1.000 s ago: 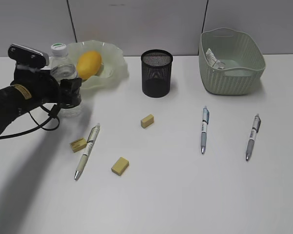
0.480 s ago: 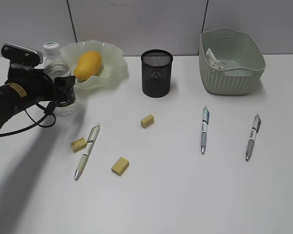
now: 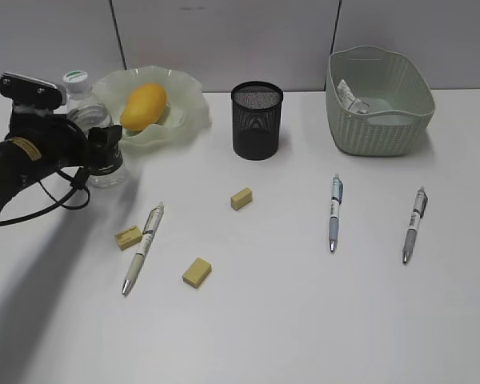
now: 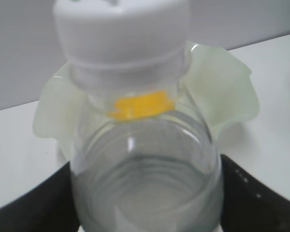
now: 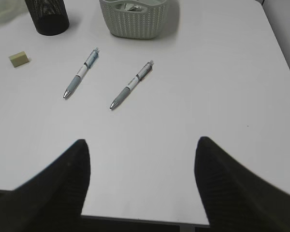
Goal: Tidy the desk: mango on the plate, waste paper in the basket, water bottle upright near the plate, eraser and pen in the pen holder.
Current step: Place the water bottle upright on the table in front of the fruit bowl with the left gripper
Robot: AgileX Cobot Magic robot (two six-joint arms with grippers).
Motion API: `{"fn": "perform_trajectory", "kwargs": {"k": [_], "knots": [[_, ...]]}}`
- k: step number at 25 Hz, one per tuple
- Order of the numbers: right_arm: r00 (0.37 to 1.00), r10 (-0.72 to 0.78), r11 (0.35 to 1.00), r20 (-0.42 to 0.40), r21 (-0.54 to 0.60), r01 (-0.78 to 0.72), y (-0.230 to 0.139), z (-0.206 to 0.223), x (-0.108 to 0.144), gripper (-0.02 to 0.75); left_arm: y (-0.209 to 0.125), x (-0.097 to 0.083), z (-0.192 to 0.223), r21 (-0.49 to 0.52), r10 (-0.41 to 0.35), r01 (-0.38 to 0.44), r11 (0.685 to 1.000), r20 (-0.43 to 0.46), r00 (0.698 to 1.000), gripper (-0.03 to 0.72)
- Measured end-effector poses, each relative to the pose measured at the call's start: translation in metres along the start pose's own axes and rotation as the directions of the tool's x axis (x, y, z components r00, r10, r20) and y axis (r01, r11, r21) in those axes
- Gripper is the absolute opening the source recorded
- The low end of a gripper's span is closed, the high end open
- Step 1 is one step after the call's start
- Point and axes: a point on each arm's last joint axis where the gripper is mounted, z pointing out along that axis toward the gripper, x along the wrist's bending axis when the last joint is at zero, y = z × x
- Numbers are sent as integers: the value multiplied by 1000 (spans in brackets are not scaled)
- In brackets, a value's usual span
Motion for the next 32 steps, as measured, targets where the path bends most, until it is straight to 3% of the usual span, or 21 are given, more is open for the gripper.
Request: {"fn": "perform_trajectory", "kwargs": {"k": [16, 25, 32], "knots": [[1000, 0, 1000, -1, 0, 0, 0, 0, 0, 532, -10, -1, -14, -42, -37, 36, 998, -24, 999, 617], [1000, 0, 1000, -1, 0, 0, 0, 0, 0, 531, -10, -3, -16, -62, -33, 32, 998, -15, 999, 561], [1000, 0, 1000, -1, 0, 0, 0, 0, 0, 531, -14, -3, -17, -26, -36, 35, 999, -15, 999, 671]]}}
